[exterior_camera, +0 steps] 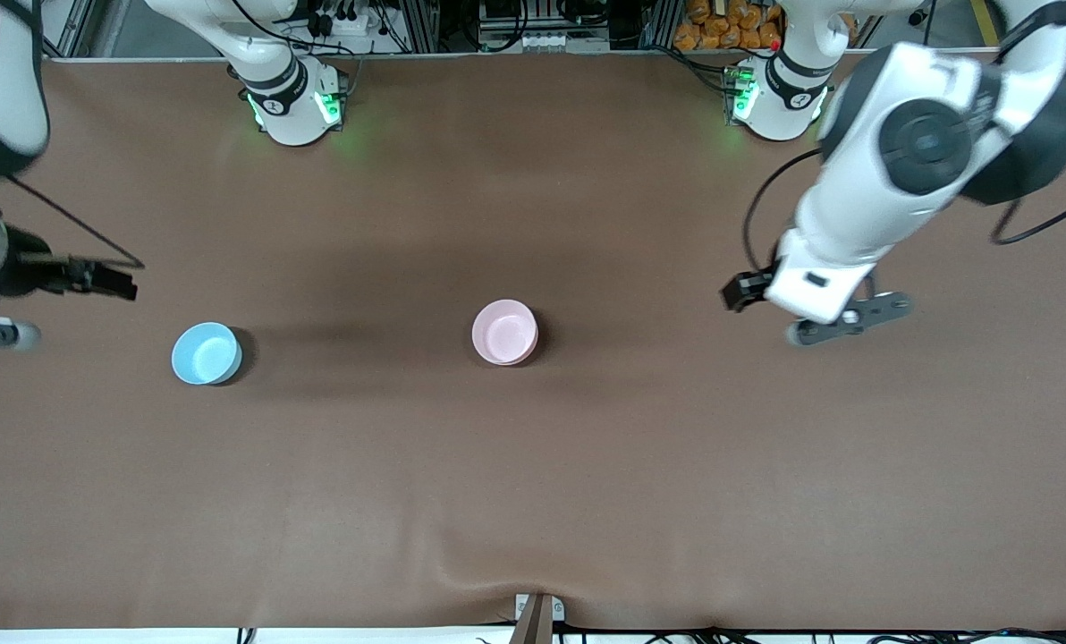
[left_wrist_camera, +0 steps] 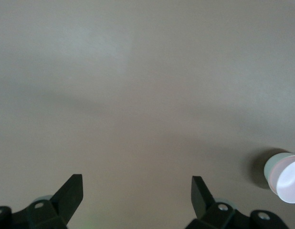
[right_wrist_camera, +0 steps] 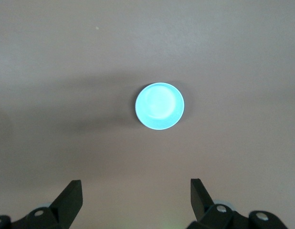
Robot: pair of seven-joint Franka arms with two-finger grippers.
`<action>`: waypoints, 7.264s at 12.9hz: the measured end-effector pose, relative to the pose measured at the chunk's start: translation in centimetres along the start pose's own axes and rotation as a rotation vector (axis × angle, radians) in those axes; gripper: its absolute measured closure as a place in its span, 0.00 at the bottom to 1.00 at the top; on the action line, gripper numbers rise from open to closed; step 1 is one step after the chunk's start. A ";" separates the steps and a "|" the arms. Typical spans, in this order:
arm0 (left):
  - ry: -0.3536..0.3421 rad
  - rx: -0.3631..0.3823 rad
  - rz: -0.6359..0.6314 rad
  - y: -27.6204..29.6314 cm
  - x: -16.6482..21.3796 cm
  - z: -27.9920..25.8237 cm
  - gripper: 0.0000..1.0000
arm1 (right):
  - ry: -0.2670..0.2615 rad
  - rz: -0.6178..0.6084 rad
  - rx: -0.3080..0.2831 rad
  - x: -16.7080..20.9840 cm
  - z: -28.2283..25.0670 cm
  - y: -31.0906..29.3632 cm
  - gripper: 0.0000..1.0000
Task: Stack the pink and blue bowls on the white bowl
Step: 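Lower the right gripper and grasp the light blue bowl rim, then carry the light blue bowl with the right gripper toward the pink bowl, then lower the light blue bowl onto the pink bowl stack, then open the right gripper and draw it back from the stack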
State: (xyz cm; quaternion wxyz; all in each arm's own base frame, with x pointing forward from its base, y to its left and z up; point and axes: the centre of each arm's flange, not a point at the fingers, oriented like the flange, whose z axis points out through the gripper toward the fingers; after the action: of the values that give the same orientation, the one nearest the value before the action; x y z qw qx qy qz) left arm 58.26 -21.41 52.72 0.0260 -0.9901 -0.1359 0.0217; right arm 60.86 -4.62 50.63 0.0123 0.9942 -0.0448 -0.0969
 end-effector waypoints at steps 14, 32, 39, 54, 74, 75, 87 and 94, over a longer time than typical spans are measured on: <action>0.039 0.021 0.074 -10.3 0.9 -6.1 0.00 | 0.015 -0.201 0.036 6.1 24.6 9.1 0.04; 0.006 -0.071 0.138 -16.6 3.3 -6.3 0.00 | 0.066 -0.207 0.102 4.0 29.7 10.7 0.98; 0.007 -0.072 0.148 -16.1 3.1 -6.3 0.00 | -0.033 -0.015 0.336 4.2 26.0 6.0 0.98; 0.006 -0.058 0.215 -16.2 1.7 -7.1 0.00 | -0.092 0.242 0.308 -0.5 17.8 -35.3 0.98; 0.002 -0.050 0.215 -16.3 0.9 -7.6 0.00 | -0.092 0.216 0.263 -5.0 26.1 -43.1 0.98; 0.000 -0.049 0.216 -16.3 0.9 -7.5 0.00 | -0.094 0.216 0.260 -5.0 26.4 -43.2 0.98; -0.004 -0.048 0.216 -16.3 0.8 -7.3 0.00 | -0.133 0.269 0.242 -3.1 23.9 -41.8 0.25; 0.002 -0.047 0.211 -16.6 0.7 -7.6 0.00 | -0.070 0.324 0.231 3.2 2.6 -29.1 0.00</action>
State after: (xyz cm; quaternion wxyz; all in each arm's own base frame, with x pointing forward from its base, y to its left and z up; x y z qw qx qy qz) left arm 54.88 -5.65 61.26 0.0002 -0.9993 -0.0314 0.0200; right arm 65.98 24.03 46.46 -0.0882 0.9648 -0.2155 -0.1221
